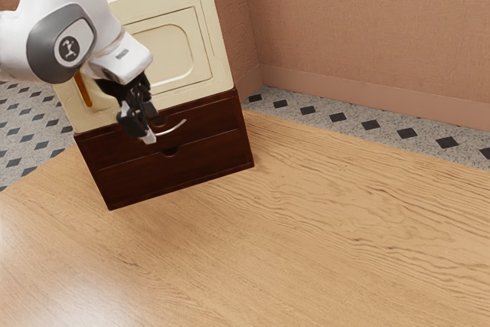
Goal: Pull the drawer handle with one arm to open the drawer
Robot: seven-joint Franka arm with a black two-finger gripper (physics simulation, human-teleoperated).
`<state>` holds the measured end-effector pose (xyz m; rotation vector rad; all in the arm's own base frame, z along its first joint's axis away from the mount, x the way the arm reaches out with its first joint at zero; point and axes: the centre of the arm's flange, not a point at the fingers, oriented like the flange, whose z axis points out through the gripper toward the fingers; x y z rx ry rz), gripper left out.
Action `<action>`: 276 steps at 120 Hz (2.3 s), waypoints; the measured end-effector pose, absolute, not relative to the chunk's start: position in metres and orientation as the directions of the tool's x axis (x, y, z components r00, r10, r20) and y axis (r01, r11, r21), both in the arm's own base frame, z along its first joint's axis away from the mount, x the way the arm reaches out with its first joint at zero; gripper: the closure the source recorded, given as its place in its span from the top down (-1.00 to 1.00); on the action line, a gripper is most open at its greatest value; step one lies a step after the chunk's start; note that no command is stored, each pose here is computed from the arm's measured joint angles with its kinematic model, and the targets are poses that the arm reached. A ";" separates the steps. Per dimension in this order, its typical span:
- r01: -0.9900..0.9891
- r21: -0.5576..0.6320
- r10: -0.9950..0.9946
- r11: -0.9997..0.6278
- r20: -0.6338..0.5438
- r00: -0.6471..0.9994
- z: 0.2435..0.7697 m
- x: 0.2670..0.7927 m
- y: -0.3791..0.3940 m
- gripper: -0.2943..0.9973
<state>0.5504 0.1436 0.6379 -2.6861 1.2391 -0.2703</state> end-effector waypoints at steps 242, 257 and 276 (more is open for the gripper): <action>-0.584 -0.409 -0.667 -0.701 0.085 0.741 0.554 0.585 0.171 -0.31; -0.588 -0.404 -0.668 -0.701 0.083 0.739 0.552 0.579 0.168 -0.38; -0.600 -0.398 -0.679 -0.694 0.086 0.729 0.554 0.566 0.154 -0.44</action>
